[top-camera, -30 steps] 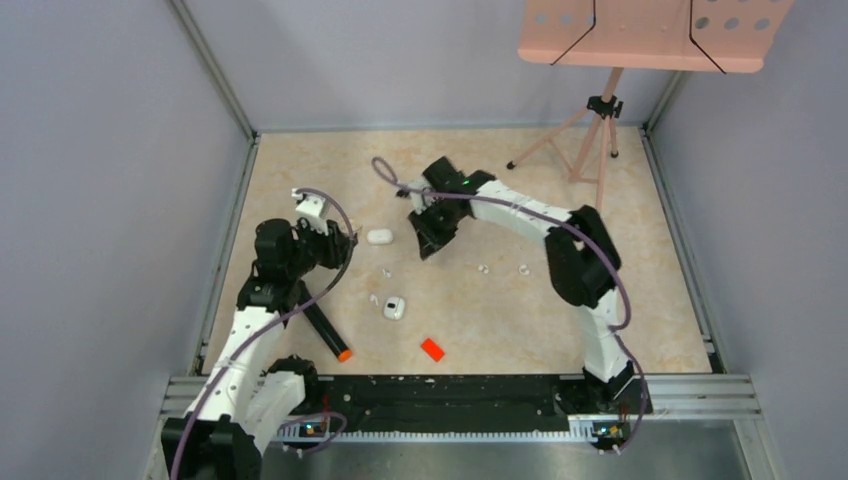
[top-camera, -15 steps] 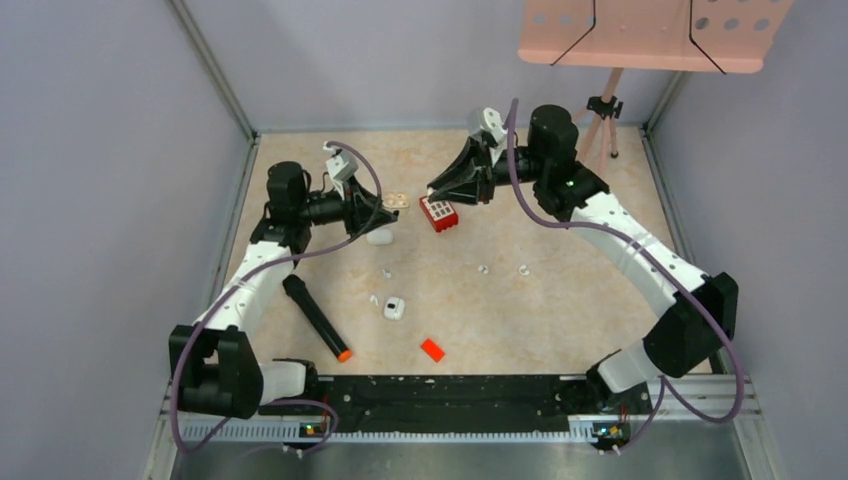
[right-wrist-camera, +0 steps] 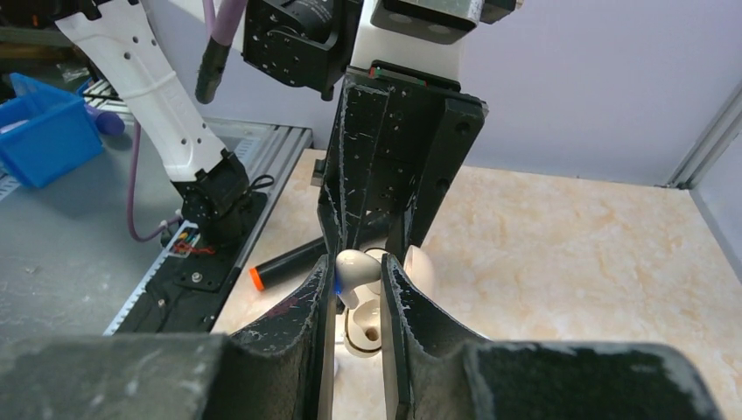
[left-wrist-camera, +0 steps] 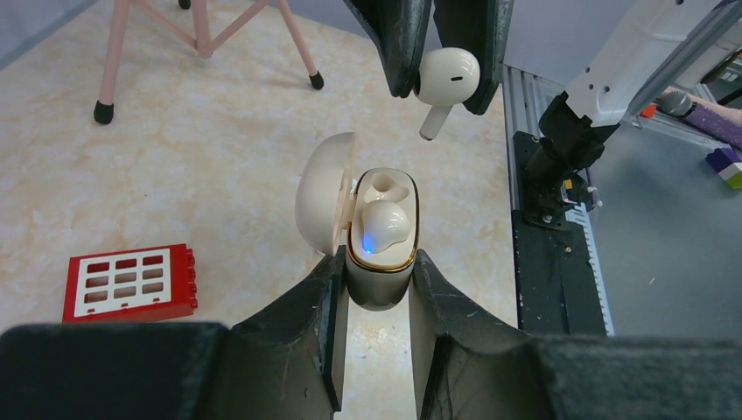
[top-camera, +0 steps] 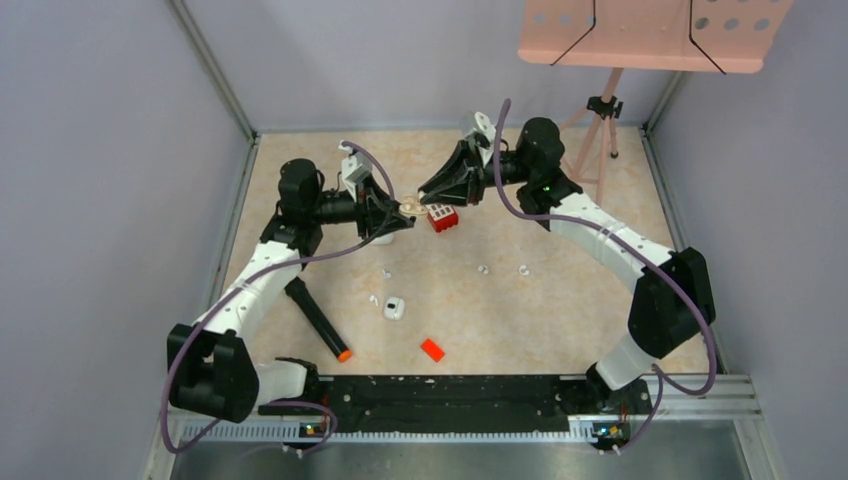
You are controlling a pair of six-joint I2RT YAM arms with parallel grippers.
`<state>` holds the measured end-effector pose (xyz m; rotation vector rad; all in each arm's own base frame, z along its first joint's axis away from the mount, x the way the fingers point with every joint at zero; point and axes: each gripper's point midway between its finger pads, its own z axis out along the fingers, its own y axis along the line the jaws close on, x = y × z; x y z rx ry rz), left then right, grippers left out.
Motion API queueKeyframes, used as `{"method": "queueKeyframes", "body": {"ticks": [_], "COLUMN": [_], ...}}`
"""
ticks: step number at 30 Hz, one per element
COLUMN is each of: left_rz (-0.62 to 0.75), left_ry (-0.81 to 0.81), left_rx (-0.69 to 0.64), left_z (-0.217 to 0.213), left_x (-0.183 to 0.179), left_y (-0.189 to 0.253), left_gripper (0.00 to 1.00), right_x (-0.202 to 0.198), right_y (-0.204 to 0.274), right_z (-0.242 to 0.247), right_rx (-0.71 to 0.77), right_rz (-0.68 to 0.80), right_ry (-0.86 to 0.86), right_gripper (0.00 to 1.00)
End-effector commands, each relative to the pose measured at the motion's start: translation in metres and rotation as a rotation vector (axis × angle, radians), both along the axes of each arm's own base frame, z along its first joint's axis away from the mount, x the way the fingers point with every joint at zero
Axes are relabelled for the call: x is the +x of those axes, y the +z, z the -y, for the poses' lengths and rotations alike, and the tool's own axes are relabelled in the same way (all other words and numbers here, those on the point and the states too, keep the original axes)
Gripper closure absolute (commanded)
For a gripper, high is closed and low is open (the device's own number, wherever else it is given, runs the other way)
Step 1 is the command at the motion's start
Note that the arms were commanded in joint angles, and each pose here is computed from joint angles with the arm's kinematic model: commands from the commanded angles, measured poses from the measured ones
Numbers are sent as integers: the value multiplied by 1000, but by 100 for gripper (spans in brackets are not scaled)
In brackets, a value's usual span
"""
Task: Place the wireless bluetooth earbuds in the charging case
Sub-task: Place the earbud in the charging case.
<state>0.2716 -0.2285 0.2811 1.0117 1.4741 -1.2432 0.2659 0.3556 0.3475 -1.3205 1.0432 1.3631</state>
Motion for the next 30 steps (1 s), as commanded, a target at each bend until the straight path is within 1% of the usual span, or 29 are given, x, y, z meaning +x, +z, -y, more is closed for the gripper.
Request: {"method": "queueKeyframes", "body": {"ticks": [1, 10, 18, 30], "left_rz": [83, 91, 48, 51], "left_ry": [0, -20, -11, -16], "left_rx": [-47, -56, -81, -78], "left_z": [2, 3, 4, 3], "left_x": [-3, -6, -6, -10], "left_y": [32, 42, 55, 54], "left_gripper": [100, 100, 100, 100], "right_x": [-14, -10, -9, -6], "right_y": [23, 19, 15, 13], "right_z": [-1, -1, -1, -1], "right_rx": [60, 46, 53, 62], "right_rz": [87, 78, 102, 112], "right_ry": [44, 19, -9, -57], "right_gripper": [97, 96, 96, 96]}}
